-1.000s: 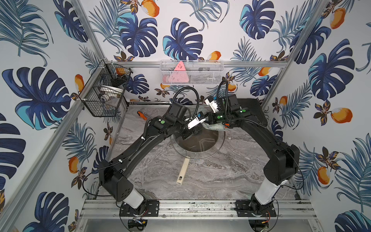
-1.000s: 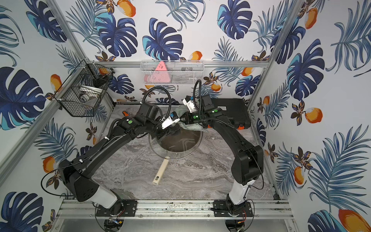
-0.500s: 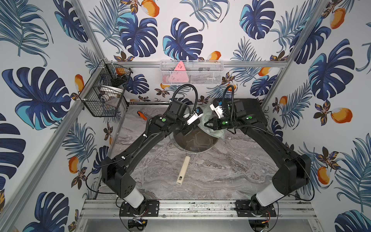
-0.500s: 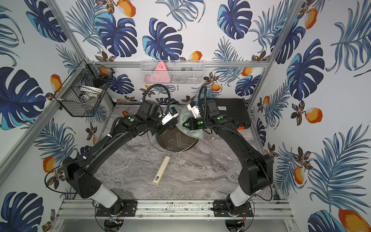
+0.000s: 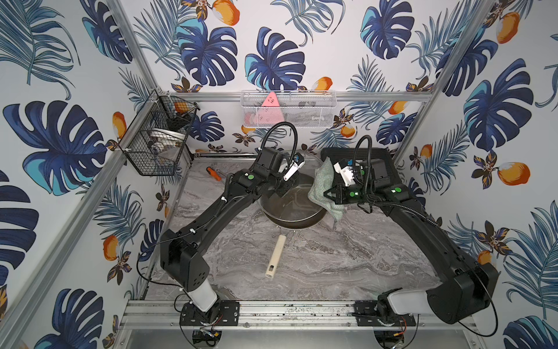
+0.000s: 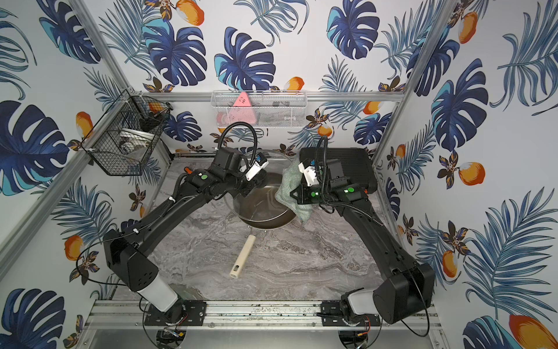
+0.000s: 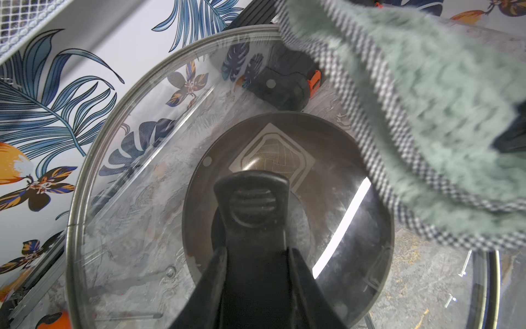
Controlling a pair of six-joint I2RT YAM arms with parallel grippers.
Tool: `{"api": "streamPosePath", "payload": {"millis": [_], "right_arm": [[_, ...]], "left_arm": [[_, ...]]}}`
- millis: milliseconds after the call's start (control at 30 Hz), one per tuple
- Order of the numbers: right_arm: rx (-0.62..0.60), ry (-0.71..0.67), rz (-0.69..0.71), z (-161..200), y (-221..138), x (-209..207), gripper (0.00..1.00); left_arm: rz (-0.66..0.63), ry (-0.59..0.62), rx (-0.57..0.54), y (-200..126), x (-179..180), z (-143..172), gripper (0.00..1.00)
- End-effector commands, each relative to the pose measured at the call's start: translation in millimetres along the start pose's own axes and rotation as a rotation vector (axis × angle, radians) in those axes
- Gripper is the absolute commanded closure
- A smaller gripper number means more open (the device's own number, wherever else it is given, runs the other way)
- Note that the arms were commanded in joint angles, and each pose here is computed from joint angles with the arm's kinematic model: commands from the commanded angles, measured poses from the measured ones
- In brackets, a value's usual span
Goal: Wipe the pot lid with a cloth
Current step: Wipe the pot lid, then place the cleaning item at the center of the board.
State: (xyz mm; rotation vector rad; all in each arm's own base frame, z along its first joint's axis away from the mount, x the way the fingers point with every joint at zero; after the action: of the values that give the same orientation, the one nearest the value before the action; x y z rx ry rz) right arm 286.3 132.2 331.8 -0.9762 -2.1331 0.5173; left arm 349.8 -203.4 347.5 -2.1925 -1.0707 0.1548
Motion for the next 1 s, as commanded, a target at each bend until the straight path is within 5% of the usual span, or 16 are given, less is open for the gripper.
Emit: {"api": "streamPosePath", "payload": {"millis": [0,233,967], "right_arm": [[0.008,0.06,0.134,8,-13,-10,1.0],[0.045,0.133,0.305,19,-27,-28,1.0],[0.115,0.333,0.497,103,-3,-100,1.0]], "left_arm": [[-0.063,-0.078,-0.121,-2,8,-23,1.0],[-0.063,-0.136,-0.066,14,0,-19,1.0],[0.005,-0.142,0.064,63,-15,-3,1.0]]}}
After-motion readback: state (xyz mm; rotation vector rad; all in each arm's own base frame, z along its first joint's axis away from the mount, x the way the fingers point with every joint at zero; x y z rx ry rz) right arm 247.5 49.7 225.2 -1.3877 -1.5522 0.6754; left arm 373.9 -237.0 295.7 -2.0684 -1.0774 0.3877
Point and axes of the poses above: each gripper's point midway between its finger pads, its own y axis out along the fingers, its own x axis along the line the jaws close on, z = x × y, the point moved 10 cm from there along -y, back along the fingers, and after that the axes turned 3 degrees about -y, right-handed, at the moved point
